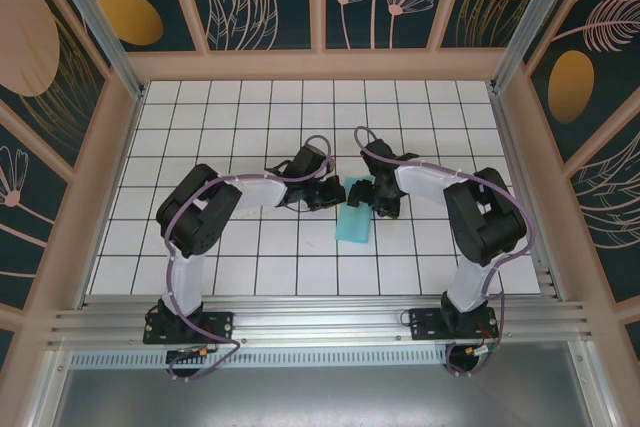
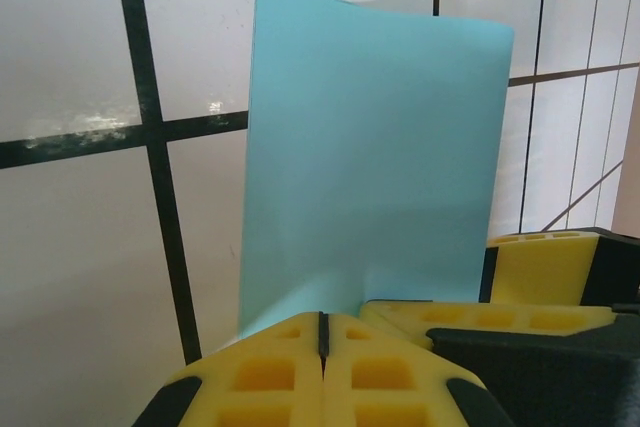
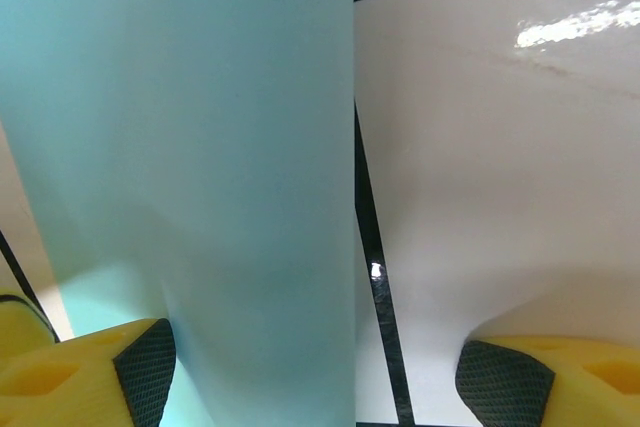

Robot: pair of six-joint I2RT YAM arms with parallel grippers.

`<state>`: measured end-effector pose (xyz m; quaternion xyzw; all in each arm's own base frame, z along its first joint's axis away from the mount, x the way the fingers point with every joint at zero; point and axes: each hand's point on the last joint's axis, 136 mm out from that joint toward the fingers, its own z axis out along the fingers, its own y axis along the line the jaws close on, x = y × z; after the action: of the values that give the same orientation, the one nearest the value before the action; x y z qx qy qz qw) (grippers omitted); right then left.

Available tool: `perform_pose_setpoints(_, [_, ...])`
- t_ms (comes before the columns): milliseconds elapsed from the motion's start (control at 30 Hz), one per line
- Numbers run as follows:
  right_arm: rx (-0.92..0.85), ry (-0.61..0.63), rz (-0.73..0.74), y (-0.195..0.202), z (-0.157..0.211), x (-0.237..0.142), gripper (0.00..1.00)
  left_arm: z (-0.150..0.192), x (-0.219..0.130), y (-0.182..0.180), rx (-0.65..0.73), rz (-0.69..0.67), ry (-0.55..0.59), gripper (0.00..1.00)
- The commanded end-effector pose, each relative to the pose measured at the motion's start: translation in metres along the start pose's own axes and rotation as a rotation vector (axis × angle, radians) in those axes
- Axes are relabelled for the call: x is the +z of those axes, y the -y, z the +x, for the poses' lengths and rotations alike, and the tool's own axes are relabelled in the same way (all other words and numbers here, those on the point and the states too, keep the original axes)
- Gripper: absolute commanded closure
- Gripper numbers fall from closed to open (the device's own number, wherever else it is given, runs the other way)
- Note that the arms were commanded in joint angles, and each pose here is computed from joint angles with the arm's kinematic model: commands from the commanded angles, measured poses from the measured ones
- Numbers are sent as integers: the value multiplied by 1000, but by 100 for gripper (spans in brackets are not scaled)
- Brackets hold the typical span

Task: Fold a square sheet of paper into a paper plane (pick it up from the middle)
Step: Hold the square sheet of paper at the center of the table.

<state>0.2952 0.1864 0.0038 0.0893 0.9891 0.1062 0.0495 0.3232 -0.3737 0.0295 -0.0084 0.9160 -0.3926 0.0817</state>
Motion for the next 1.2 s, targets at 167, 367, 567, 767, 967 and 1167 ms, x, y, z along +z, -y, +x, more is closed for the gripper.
perform_pose_setpoints(167, [-2,-72,158,52,24,71,16,10,12,-15,10,-61,-46,100])
perform_pose_setpoints(367, [-3,-73,155,51,24,71,16,13,14,-30,5,-116,-48,100])
perform_pose_setpoints(567, [-7,-68,157,49,23,69,15,15,15,-37,7,-153,-50,100])
perform_pose_setpoints(767, [-1,8,90,28,3,43,12,16,13,-44,8,-183,-47,100])
perform_pose_setpoints(967, [12,155,-85,-2,-26,-15,8,16,13,-47,9,-195,-40,100])
perform_pose_setpoints(1167, [34,201,-269,-18,-28,-47,15,16,12,-48,12,-199,-40,100])
